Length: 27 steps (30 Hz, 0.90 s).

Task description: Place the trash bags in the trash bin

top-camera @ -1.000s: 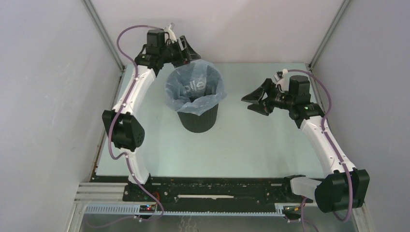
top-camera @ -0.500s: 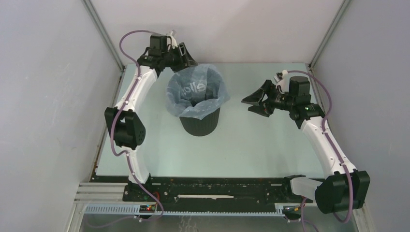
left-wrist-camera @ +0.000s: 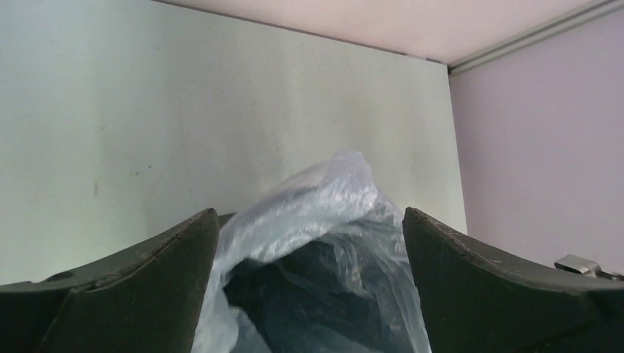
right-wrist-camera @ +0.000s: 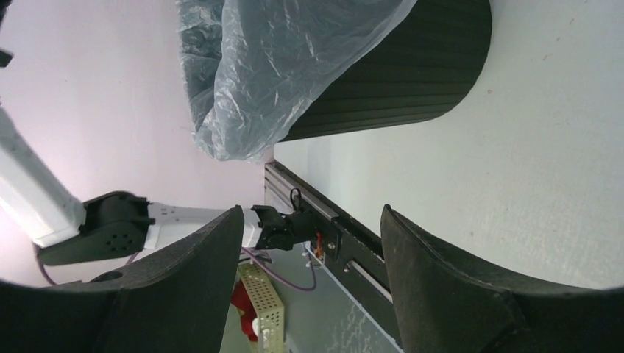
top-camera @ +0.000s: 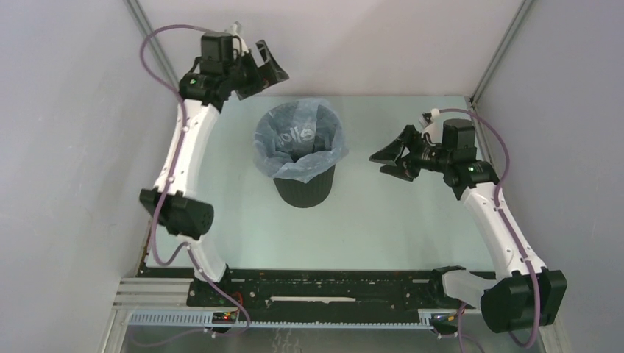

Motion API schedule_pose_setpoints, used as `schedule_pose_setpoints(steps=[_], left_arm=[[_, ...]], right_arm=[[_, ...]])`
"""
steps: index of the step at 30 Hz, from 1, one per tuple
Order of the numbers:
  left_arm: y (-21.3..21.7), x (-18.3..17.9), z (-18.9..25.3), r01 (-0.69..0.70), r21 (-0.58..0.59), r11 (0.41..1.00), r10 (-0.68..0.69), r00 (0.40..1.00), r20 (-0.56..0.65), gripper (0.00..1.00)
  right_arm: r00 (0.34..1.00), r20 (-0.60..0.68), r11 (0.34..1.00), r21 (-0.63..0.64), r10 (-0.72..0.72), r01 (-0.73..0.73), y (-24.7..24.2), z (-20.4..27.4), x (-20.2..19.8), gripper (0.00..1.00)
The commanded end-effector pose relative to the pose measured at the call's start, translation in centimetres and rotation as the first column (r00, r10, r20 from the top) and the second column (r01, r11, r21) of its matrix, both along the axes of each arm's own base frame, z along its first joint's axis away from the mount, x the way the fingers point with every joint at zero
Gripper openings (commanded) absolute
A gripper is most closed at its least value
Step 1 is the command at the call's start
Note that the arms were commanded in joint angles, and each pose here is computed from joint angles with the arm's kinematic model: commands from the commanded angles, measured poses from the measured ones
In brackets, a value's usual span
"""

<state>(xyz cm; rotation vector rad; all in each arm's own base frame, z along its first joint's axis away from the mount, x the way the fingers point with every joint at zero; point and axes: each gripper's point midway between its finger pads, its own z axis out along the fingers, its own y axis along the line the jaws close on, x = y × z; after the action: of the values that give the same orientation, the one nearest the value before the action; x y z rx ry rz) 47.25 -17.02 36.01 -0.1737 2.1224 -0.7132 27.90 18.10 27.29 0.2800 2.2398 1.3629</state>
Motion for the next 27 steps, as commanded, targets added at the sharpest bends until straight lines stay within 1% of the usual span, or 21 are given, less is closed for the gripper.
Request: schedule_pose_setpoints(steps=[1, 4, 6, 7, 8, 10, 12, 16, 18, 19, 21, 23, 25, 27], left_arm=[[3.7, -5.7, 4.8, -0.141, 0.006, 0.99, 0.14, 0.987, 0.081, 1.0], [4.7, -9.7, 5.6, -0.168, -0.043, 0.985, 0.172, 0.978, 0.115, 1.0], [5.0, -12.2, 6.0, -0.175, -0.088, 0.981, 0.186, 0.973, 0.138, 1.0], [5.1, -13.4, 5.5, -0.181, -0.107, 0.978, 0.195, 0.972, 0.133, 1.0], [5.2, -14.6, 6.0, -0.182, -0.132, 0.974, 0.201, 0.968, 0.15, 1.0], [5.0, -16.7, 5.3, -0.163, -0.154, 0.975, 0.187, 0.969, 0.161, 1.0], [4.0, -18.6, 4.8, -0.104, -0.16, 0.982, 0.134, 0.973, 0.186, 1.0], [1.1, -22.6, 2.0, 0.012, -0.13, 0.991, 0.011, 0.986, 0.169, 1.0], [-0.2, -24.5, 0.5, 0.055, -0.127, 0.99, -0.033, 0.985, 0.171, 1.0], [-1.2, -25.5, -0.6, 0.103, -0.126, 0.987, -0.079, 0.981, 0.179, 1.0], [-2.8, -26.8, -3.7, 0.165, -0.039, 0.985, -0.154, 0.966, 0.206, 1.0], [-4.4, -27.8, -6.6, 0.216, 0.105, 0.971, -0.234, 0.952, 0.197, 1.0], [-6.1, -28.2, -8.6, 0.251, 0.253, 0.934, -0.296, 0.942, 0.159, 1.0], [-8.3, -28.3, -9.4, 0.295, 0.379, 0.877, -0.37, 0.918, 0.142, 1.0]], right_arm=[[0.996, 0.084, 0.998, -0.062, 0.028, -0.022, -0.6, 1.0, -2.1, 0.78], [0.992, 0.119, 0.992, -0.12, 0.042, -0.028, -1.2, 1.8, -3.9, 0.79], [0.988, 0.148, 0.989, -0.15, 0.04, -0.018, -1.8, 2.4, -5.2, 0.83], [0.986, 0.16, 0.988, -0.155, 0.039, -0.014, -1.9, 2.7, -5.8, 0.83], [0.985, 0.171, 0.988, -0.157, 0.037, -0.01, -2.0, 3.1, -6.2, 0.84], [0.98, 0.193, 0.989, -0.146, 0.041, -0.013, -1.9, 3.8, -7.1, 0.85], [0.971, 0.233, 0.991, -0.133, 0.054, -0.023, -1.7, 4.7, -7.7, 0.86], [0.953, 0.298, 0.993, -0.115, 0.052, -0.018, -1.8, 6.6, -8.9, 0.91], [0.945, 0.324, 0.993, -0.12, 0.039, 0.001, -2.0, 7.3, -9.4, 0.91], [0.94, 0.341, 0.992, -0.124, 0.03, 0.014, -2.2, 7.6, -9.6, 0.92], [0.933, 0.361, 0.99, -0.131, 0.001, 0.05, -2.7, 7.8, -9.9, 0.93], [0.929, 0.37, 0.987, -0.141, -0.023, 0.081, -3.2, 7.8, -10.2, 0.93], [0.927, 0.371, 0.984, -0.145, -0.048, 0.109, -3.6, 7.8, -10.4, 0.93], [0.924, 0.373, 0.978, -0.145, -0.087, 0.15, -4.2, 7.8, -10.6, 0.93]])
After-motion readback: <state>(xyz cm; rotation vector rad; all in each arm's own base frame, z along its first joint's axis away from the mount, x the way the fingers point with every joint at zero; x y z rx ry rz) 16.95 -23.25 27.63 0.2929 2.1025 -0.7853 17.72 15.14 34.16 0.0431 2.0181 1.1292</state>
